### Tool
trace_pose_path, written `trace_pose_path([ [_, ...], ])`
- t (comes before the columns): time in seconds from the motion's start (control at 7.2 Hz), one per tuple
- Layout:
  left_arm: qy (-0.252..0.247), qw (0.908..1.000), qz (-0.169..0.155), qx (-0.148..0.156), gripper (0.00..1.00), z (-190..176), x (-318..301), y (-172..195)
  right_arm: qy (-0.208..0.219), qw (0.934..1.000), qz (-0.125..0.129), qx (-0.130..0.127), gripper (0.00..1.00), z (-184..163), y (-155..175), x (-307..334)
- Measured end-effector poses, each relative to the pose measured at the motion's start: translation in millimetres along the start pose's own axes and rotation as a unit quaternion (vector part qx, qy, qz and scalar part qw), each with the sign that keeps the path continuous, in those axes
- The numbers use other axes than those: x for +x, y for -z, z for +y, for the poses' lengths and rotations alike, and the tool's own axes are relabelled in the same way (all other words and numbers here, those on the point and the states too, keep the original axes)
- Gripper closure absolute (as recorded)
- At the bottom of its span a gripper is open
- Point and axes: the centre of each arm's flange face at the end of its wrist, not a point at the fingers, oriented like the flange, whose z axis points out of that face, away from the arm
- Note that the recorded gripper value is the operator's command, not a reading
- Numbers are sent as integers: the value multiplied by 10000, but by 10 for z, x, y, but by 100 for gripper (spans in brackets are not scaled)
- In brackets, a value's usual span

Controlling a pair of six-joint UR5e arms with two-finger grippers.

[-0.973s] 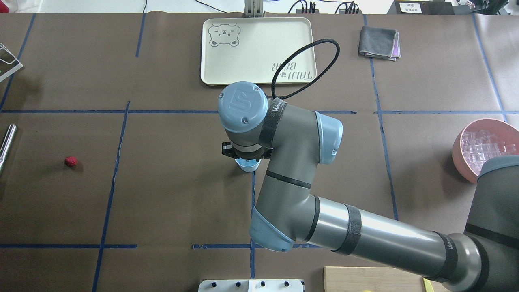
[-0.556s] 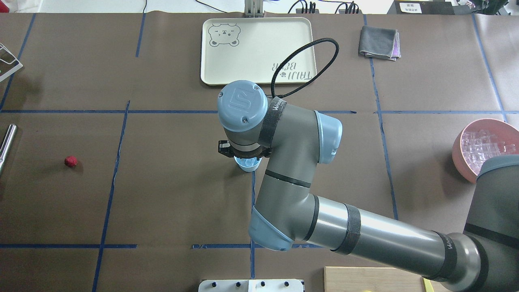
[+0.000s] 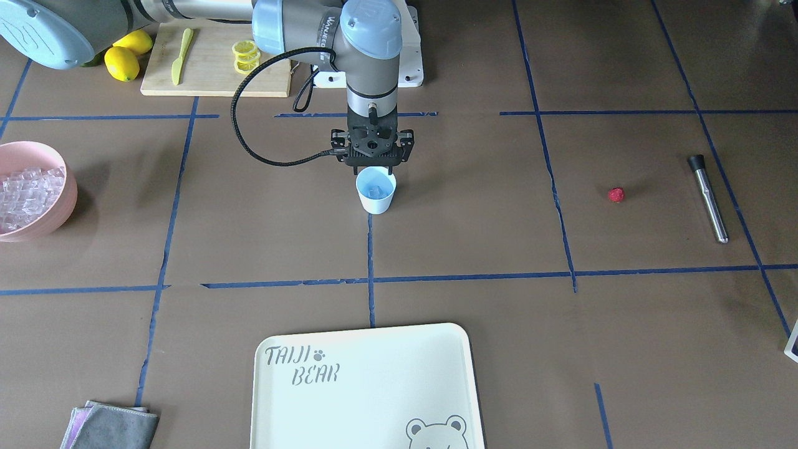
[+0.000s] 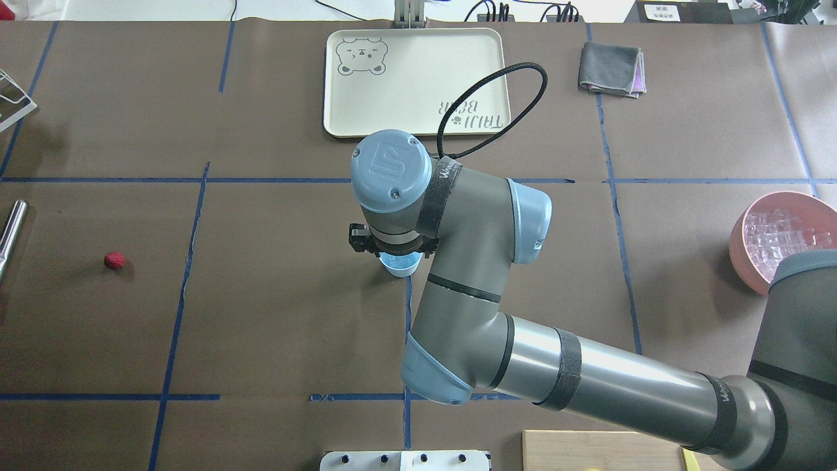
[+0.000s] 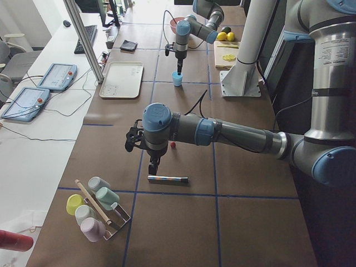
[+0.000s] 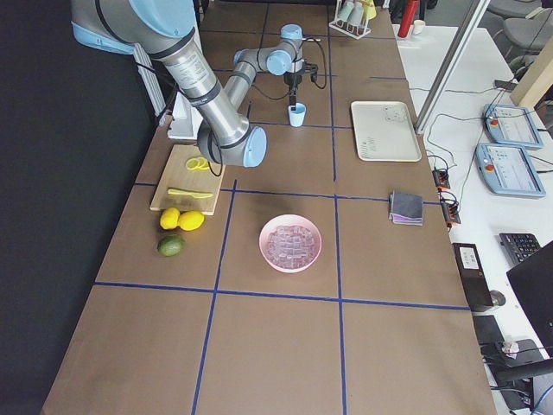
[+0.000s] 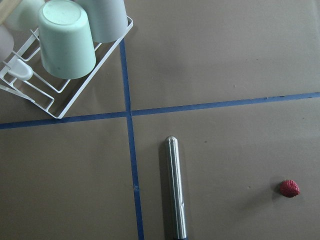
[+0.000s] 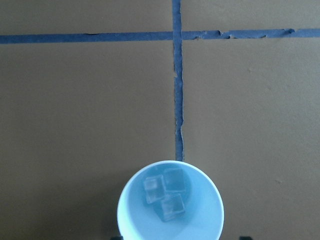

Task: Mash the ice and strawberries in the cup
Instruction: 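Lower into the cup and release the ice cube from the right gripper, then lift the right gripper away from the cup toward the ice bowl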

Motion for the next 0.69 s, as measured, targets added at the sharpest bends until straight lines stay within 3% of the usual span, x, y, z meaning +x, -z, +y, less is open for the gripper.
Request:
trace_pose_path([
  [0.69,-289,9995,23,123,0,-82,371,80,-126,9993,-121,332,0,-181,291,-60],
])
